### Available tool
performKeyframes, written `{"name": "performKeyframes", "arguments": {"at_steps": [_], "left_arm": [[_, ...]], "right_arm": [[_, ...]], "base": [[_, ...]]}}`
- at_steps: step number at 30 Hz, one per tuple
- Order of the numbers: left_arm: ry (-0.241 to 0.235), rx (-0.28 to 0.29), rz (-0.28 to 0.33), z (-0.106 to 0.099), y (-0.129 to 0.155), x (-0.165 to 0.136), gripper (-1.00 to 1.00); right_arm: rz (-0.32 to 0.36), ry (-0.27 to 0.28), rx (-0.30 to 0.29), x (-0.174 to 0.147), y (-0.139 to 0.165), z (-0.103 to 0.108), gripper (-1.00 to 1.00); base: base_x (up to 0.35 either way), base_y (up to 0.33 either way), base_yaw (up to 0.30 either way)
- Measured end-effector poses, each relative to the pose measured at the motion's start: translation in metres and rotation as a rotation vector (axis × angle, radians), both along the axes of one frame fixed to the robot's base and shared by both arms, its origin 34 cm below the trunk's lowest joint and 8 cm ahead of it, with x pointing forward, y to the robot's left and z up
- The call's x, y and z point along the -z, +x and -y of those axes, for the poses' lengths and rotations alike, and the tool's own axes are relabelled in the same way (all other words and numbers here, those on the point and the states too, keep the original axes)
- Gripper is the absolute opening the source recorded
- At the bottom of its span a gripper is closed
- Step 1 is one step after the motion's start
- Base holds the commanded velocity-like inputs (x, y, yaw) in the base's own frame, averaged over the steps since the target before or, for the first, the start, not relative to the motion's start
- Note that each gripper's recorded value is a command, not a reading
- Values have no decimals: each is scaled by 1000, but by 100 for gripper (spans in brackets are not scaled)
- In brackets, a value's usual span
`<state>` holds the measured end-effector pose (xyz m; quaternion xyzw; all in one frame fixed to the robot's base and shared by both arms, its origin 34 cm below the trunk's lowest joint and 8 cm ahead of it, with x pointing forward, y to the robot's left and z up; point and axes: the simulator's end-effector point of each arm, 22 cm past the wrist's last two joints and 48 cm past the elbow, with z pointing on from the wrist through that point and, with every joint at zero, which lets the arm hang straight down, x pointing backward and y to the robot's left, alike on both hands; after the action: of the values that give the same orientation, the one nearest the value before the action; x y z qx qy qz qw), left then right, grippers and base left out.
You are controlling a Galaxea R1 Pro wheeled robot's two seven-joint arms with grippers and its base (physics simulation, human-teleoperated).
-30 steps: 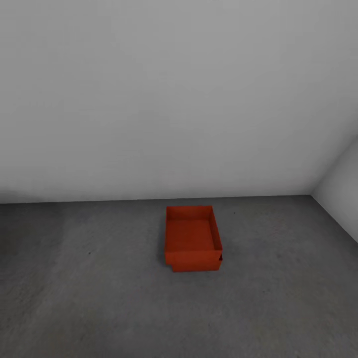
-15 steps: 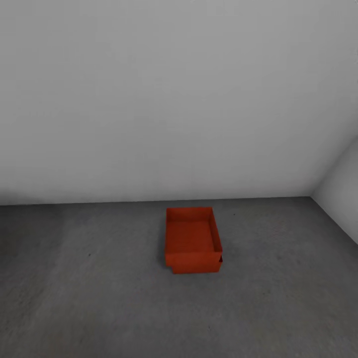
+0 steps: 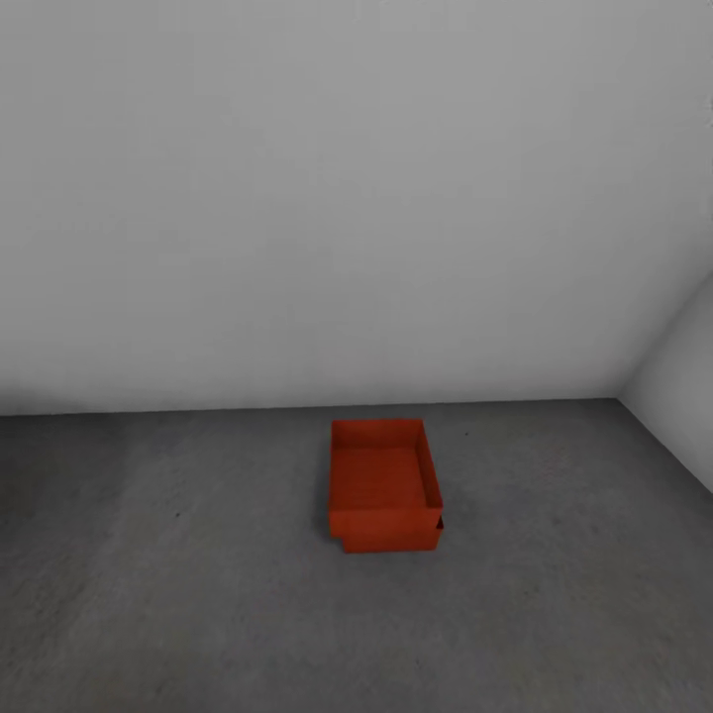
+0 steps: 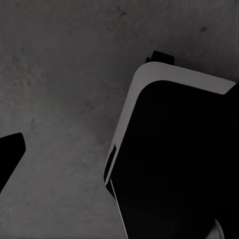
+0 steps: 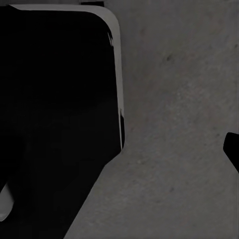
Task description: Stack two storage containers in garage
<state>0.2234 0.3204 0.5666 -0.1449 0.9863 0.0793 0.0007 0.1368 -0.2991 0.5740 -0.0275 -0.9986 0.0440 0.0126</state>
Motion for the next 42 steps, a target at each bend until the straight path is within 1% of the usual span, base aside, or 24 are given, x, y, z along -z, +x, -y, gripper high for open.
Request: {"name": "performKeyframes", "arguments": {"at_steps": [10, 37, 42], "left_arm": [[-1, -7, 20, 1, 8, -2, 100], [0, -3, 64, 0, 25, -7, 100], [0, -2, 71, 0, 28, -8, 100]], "right_arm": [[18, -7, -3, -1, 7, 5, 100], [64, -4, -6, -2, 25, 3, 100], [71, -1, -19, -2, 28, 2, 100]], "base": [[0, 0, 0], [0, 0, 0], [0, 0, 0]]}}
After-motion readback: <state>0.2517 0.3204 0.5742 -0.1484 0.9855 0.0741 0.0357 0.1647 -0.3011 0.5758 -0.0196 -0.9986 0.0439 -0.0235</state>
